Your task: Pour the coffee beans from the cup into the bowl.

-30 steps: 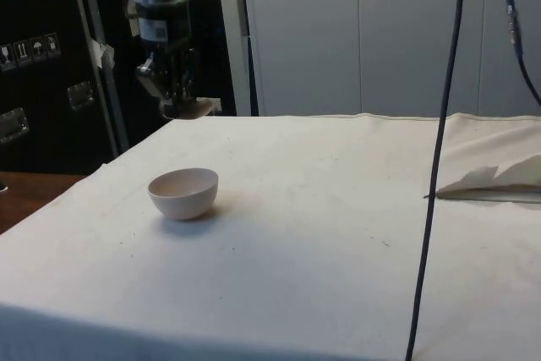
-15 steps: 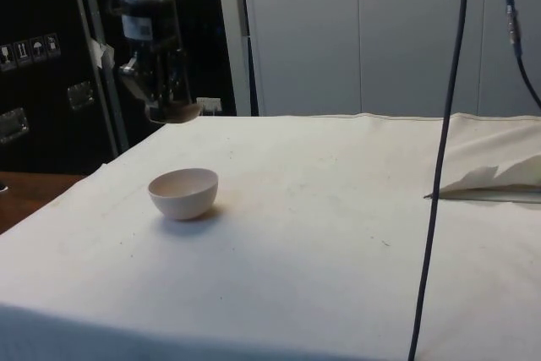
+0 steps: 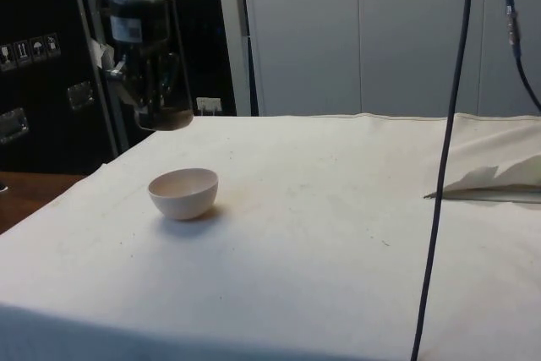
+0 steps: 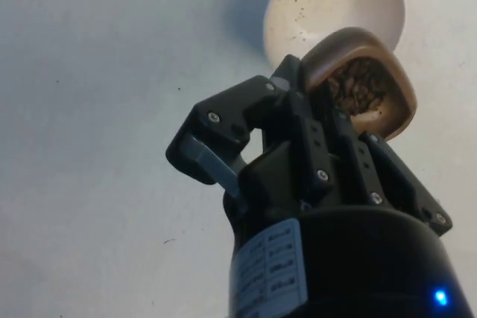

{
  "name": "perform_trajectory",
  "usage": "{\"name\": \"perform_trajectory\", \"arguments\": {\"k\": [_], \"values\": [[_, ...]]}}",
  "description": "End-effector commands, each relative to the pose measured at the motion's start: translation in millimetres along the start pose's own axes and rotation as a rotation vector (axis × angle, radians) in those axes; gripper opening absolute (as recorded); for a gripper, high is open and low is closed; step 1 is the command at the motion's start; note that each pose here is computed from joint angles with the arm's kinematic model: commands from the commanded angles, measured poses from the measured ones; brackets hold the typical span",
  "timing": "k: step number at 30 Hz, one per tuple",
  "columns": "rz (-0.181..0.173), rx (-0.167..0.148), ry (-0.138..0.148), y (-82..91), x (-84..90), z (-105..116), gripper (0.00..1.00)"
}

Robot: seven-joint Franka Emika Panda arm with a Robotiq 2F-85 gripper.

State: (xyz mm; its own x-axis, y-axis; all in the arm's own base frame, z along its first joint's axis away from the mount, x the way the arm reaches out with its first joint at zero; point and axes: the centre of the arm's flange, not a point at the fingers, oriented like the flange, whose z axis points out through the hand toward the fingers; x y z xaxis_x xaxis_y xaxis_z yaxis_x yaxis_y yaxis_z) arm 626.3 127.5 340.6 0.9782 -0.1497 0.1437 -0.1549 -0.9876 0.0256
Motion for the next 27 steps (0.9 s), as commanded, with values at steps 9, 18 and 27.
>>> {"name": "perform_trajectory", "arguments": {"k": [9,18,27], "values": [[0.015,0.035,0.019,-15.5,-2.2,0.5,0.04],[0.027,0.072,0.043,-18.2,-2.5,6.4,0.04],[0.042,0.122,0.076,-19.7,-6.8,12.0,0.04]]}}
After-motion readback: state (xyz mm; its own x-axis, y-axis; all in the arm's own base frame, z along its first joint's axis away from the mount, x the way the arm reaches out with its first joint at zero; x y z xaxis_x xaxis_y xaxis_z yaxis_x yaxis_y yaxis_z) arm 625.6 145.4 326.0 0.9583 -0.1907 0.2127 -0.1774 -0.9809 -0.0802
